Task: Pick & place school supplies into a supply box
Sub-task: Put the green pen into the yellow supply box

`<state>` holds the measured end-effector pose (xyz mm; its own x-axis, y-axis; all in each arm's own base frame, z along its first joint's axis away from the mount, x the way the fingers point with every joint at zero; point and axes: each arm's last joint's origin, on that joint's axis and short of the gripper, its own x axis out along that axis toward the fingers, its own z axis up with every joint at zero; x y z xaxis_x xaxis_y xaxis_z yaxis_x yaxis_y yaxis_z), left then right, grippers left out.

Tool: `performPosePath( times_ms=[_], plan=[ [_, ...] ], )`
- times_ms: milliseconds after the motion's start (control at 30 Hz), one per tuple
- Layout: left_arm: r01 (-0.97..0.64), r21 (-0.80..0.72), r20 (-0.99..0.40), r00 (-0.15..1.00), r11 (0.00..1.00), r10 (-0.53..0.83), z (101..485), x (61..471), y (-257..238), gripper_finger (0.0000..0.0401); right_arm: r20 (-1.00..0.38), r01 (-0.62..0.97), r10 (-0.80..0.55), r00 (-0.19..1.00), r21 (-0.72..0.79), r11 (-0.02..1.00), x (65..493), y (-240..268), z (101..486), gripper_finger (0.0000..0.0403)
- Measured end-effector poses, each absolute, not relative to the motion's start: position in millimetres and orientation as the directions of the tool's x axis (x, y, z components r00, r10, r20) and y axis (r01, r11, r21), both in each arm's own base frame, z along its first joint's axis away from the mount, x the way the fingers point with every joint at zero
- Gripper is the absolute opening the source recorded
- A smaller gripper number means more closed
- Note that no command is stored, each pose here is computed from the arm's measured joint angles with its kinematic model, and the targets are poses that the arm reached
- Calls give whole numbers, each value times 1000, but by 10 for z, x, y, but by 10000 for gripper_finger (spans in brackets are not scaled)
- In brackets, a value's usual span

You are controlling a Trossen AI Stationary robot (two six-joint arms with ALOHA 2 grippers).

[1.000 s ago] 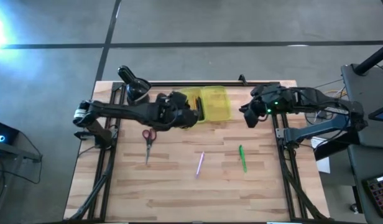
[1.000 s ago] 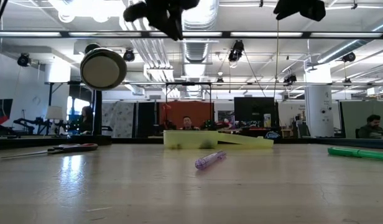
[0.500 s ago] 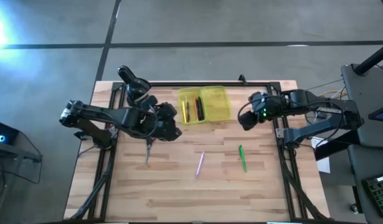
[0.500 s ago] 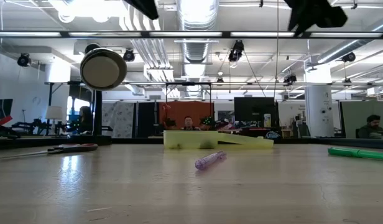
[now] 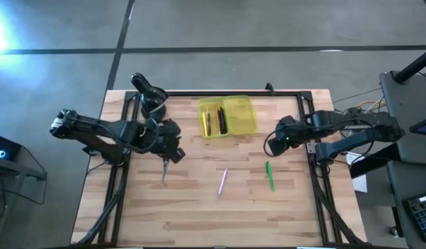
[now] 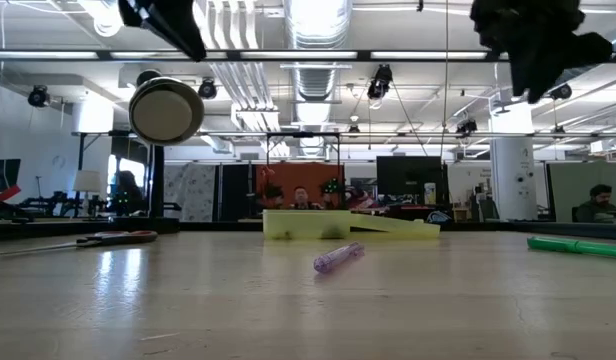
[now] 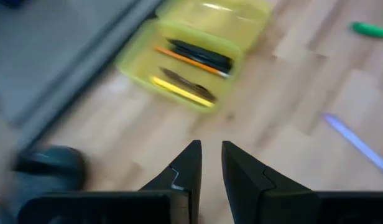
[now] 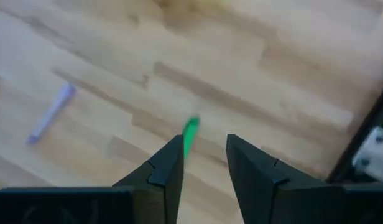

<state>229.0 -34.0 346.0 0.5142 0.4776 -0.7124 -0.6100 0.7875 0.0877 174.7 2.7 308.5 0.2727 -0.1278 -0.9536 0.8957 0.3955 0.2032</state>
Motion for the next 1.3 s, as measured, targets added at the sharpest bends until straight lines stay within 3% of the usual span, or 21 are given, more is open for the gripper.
performPosePath(
  times_ms=[133,333,467,700,1000,1300],
  plan=[
    [-575,-68,-712,600,816,364,3348,2191,-428,46,-975,905,-41,219,187,381,1741,86,2828,130],
    [-530,-195,-646,703,825,298,3267,2087,-533,46,-953,896,38,301,296,330,1843,197,2465,158],
    [-524,-225,-668,696,822,262,3191,2027,-552,46,-936,896,54,347,348,276,1871,247,2258,164],
    [-471,-254,-749,648,845,136,2971,1971,-587,46,-954,926,56,294,299,228,1781,289,1993,157],
    [-517,-252,-793,595,818,131,2725,1934,-593,46,-932,905,54,358,361,226,1816,291,1868,143],
    [-515,-263,-786,604,816,128,2694,1946,-597,46,-969,938,30,244,244,247,1899,302,1600,141]
  ],
)
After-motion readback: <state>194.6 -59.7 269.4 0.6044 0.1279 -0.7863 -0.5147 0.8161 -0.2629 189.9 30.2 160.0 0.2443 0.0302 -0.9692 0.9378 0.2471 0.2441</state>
